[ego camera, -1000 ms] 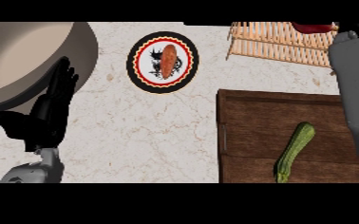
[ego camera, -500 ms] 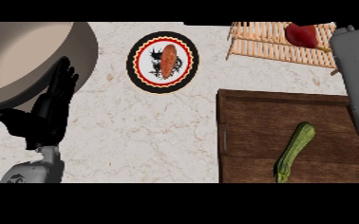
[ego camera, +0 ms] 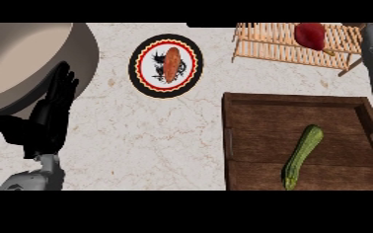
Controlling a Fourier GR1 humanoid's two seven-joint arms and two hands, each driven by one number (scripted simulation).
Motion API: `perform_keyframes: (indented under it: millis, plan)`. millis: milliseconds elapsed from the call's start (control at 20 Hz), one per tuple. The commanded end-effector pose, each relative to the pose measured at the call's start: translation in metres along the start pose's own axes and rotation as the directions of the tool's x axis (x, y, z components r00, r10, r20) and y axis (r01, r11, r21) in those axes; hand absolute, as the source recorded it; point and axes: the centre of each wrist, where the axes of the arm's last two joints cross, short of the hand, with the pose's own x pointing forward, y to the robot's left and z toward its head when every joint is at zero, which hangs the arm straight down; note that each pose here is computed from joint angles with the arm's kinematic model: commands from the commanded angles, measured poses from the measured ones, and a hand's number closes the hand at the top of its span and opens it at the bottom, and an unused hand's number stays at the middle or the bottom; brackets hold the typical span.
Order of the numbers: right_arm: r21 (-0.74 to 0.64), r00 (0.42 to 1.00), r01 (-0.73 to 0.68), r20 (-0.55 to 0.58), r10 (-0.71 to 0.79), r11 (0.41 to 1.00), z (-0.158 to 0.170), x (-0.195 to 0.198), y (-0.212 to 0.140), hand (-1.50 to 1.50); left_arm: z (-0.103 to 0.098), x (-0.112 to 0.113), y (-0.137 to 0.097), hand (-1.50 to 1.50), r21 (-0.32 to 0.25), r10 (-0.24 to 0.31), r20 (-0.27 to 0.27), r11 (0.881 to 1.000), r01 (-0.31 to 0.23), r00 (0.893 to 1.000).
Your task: Pick the pear from the tray and place it in the tiered shelf
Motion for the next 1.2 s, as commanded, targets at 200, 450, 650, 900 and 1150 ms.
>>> perform_keyframes:
  millis: [200,450,650,900,1150]
  plan:
    - [-0.172,0.993,0.041,-0.101,-0.059,0.984,-0.015,-0.020,-0.081,-1.50,0.010,0.005,0.014,0.00,0.001,-0.006,0.008,1.000,0.006,1.000]
    - [-0.183,0.989,0.021,-0.141,-0.048,0.983,-0.002,-0.041,-0.145,-1.50,0.007,0.009,0.023,0.00,0.051,-0.013,-0.021,0.999,0.014,1.000]
    - [-0.151,0.988,0.026,-0.147,-0.048,0.988,0.014,-0.041,-0.193,-1.50,0.011,0.006,0.019,0.00,0.053,-0.019,-0.007,0.998,0.019,1.000]
    - [-0.112,0.989,0.074,-0.121,-0.087,0.991,0.037,-0.045,-0.250,-1.50,0.000,0.011,0.019,0.00,0.022,0.009,-0.022,1.000,-0.008,1.000]
    - [-0.121,0.989,0.090,-0.105,-0.103,0.989,0.054,-0.061,-0.277,-1.50,0.014,0.002,0.004,0.00,0.025,0.004,-0.004,1.000,-0.004,1.000]
